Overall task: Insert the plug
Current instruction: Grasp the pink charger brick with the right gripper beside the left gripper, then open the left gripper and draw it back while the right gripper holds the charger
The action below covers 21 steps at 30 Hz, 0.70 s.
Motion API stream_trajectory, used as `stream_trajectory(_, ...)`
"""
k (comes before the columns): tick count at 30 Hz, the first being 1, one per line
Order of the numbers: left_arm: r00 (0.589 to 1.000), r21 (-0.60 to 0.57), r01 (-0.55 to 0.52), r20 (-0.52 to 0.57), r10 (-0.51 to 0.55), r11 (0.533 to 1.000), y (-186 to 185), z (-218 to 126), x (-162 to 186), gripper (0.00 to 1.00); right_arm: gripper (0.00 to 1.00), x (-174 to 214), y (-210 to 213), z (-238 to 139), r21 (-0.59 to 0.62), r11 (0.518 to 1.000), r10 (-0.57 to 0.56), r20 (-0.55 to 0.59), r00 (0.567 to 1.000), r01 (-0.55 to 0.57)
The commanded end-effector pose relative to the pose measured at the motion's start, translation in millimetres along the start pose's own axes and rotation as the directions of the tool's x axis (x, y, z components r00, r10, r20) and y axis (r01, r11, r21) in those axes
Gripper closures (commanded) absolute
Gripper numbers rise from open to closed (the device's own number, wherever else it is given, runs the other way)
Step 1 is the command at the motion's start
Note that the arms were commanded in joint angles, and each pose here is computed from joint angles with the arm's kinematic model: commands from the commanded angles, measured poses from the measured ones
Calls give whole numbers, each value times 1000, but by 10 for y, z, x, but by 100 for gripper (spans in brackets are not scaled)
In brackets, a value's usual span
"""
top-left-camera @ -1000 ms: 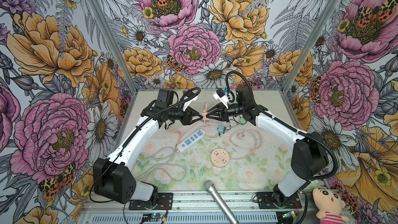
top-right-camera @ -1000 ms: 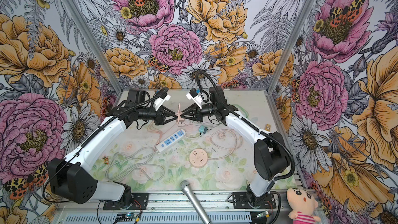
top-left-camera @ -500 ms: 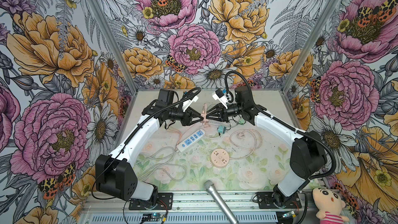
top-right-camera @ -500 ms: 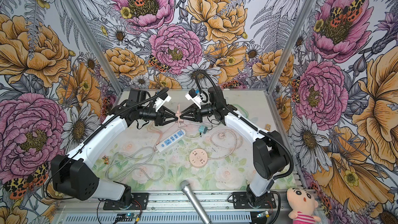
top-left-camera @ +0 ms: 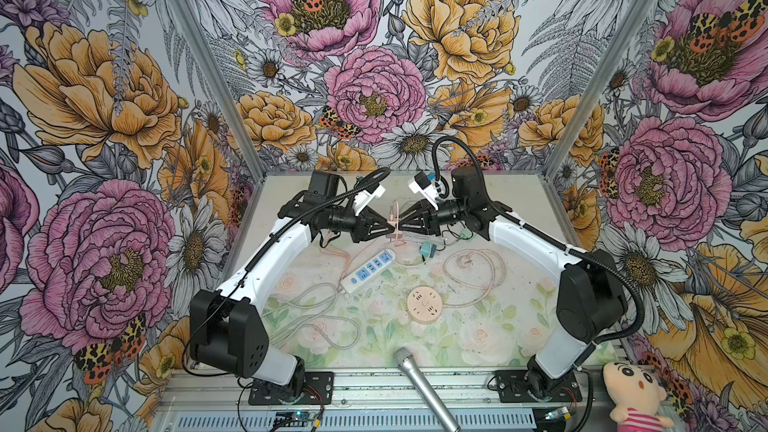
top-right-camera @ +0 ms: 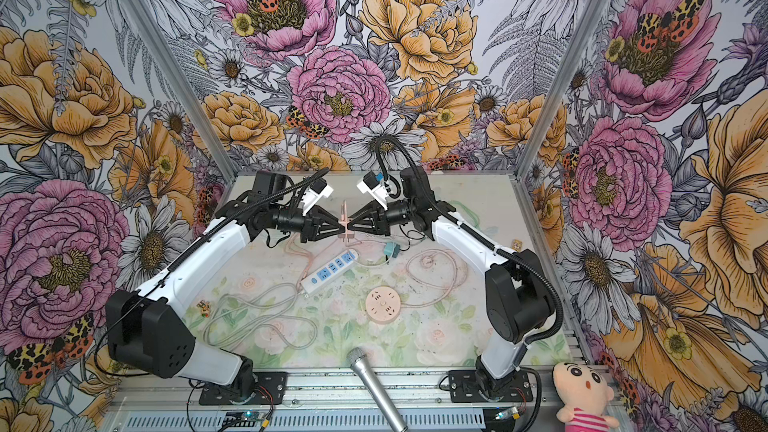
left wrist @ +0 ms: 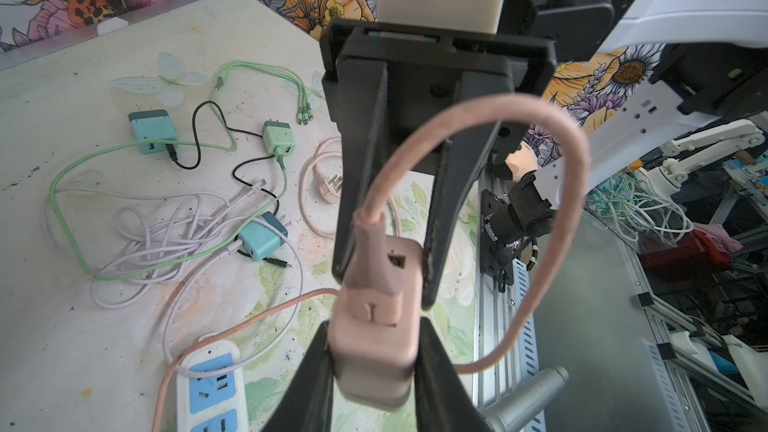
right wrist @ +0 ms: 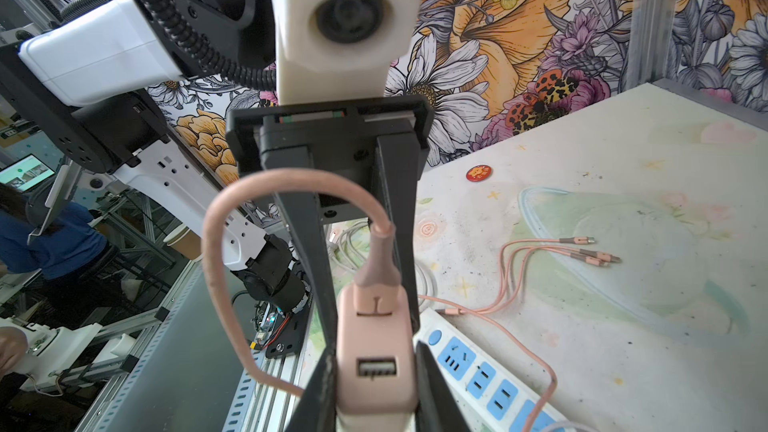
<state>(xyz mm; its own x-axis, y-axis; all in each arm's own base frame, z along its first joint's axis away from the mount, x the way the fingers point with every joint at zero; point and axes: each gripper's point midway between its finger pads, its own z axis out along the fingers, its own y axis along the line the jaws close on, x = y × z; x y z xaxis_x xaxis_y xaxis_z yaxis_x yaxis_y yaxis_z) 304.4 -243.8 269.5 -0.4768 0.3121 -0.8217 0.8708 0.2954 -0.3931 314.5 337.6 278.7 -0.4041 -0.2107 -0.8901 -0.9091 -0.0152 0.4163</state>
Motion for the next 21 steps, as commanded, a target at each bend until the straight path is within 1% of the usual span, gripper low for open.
stream_trajectory(1, 1000, -127, -28, -5, 27, 992, 129, -71, -85, 99, 50, -154, -283, -30, 146, 989, -5, 25, 1000, 1)
stream_trajectory(3, 1000, -258, 15, 7, -14, 966, 370, -189, -95, 99, 31, -194, -446, -127, 234, 972, 10, 41, 999, -19)
stream_trajectory(5, 997, -391, 79, 38, -69, 917, 621, -388, -102, 99, 30, -231, -605, -260, 338, 941, 13, 60, 998, -33)
stream_trajectory(6, 993, -472, 117, 60, -101, 873, 768, -514, -95, 100, 30, -240, -675, -329, 392, 919, 14, 68, 998, -39)
stream_trajectory(8, 985, -620, 171, 89, -148, 765, 1014, -759, -41, 100, 30, -253, -776, -460, 485, 873, 4, 79, 997, -42)
stream_trajectory(9, 978, -676, 207, 115, -176, 707, 1124, -891, -9, 100, 30, -252, -801, -513, 521, 853, -2, 81, 997, -40)
stream_trajectory(11, 954, -753, 292, 189, -232, 589, 1299, -1142, 53, 100, 30, -259, -814, -588, 568, 822, -12, 85, 996, -38)
stream_trajectory(13, 926, -835, 357, 257, -278, 418, 1469, -1446, 174, 100, 31, -253, -850, -670, 615, 787, -6, 98, 995, -56)
stream_trajectory(14, 909, -854, 389, 293, -298, 345, 1524, -1570, 232, 99, 32, -257, -842, -692, 624, 779, -3, 104, 995, -63)
stream_trajectory(15, 886, -866, 425, 338, -317, 264, 1583, -1723, 299, 99, 33, -259, -811, -690, 616, 785, -2, 107, 994, -65)
stream_trajectory(16, 862, -863, 463, 386, -329, 201, 1627, -1861, 356, 99, 34, -247, -758, -646, 587, 806, 7, 107, 994, -69)
stream_trajectory(18, 807, -833, 543, 484, -339, 102, 1688, -2106, 469, 99, 35, -223, -691, -535, 533, 842, 33, 107, 994, -85)
stream_trajectory(20, 768, -804, 593, 548, -333, 44, 1706, -2283, 531, 98, 36, -172, -662, -410, 491, 865, 61, 98, 993, -102)
stream_trajectory(21, 758, -797, 604, 563, -330, 27, 1705, -2338, 550, 98, 36, -140, -659, -335, 475, 873, 76, 92, 993, -110)
